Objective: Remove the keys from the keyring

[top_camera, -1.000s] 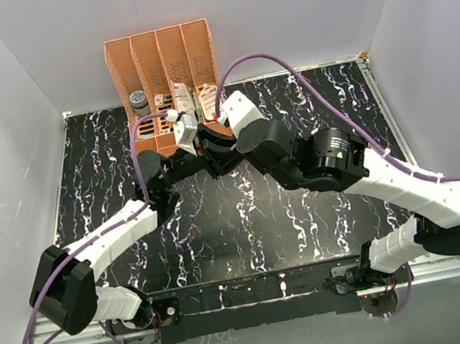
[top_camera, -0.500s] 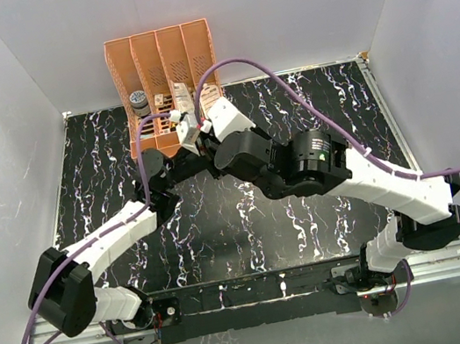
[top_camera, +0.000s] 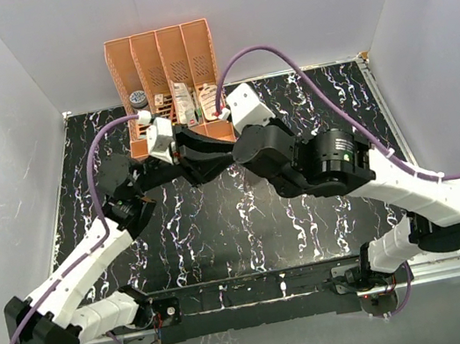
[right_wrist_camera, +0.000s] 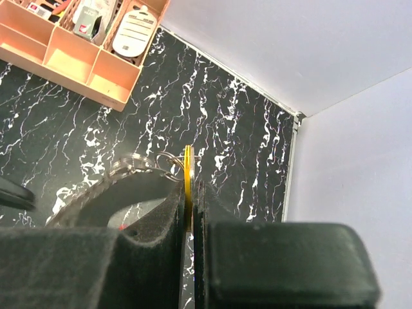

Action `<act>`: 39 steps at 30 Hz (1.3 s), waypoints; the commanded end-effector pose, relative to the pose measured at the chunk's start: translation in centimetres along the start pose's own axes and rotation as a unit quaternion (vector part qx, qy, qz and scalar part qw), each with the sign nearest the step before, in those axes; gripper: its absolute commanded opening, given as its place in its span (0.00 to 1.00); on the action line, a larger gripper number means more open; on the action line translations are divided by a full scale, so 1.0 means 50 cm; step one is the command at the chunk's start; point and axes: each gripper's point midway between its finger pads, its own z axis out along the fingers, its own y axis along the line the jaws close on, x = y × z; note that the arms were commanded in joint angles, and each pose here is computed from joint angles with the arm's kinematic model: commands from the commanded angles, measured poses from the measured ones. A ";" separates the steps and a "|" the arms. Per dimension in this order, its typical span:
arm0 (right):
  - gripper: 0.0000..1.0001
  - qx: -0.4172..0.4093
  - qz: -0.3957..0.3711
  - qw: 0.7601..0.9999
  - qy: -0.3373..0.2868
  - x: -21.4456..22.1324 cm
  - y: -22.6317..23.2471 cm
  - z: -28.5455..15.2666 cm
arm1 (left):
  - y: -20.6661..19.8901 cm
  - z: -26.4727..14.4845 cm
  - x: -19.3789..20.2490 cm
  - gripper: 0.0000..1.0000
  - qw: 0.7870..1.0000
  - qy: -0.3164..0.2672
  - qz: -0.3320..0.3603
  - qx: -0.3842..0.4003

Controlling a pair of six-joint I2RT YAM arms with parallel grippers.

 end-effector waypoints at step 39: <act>0.00 0.009 0.059 0.996 -0.062 -0.041 -0.040 -0.019 | 0.122 0.055 -0.077 0.36 0.988 -0.069 0.113 -0.078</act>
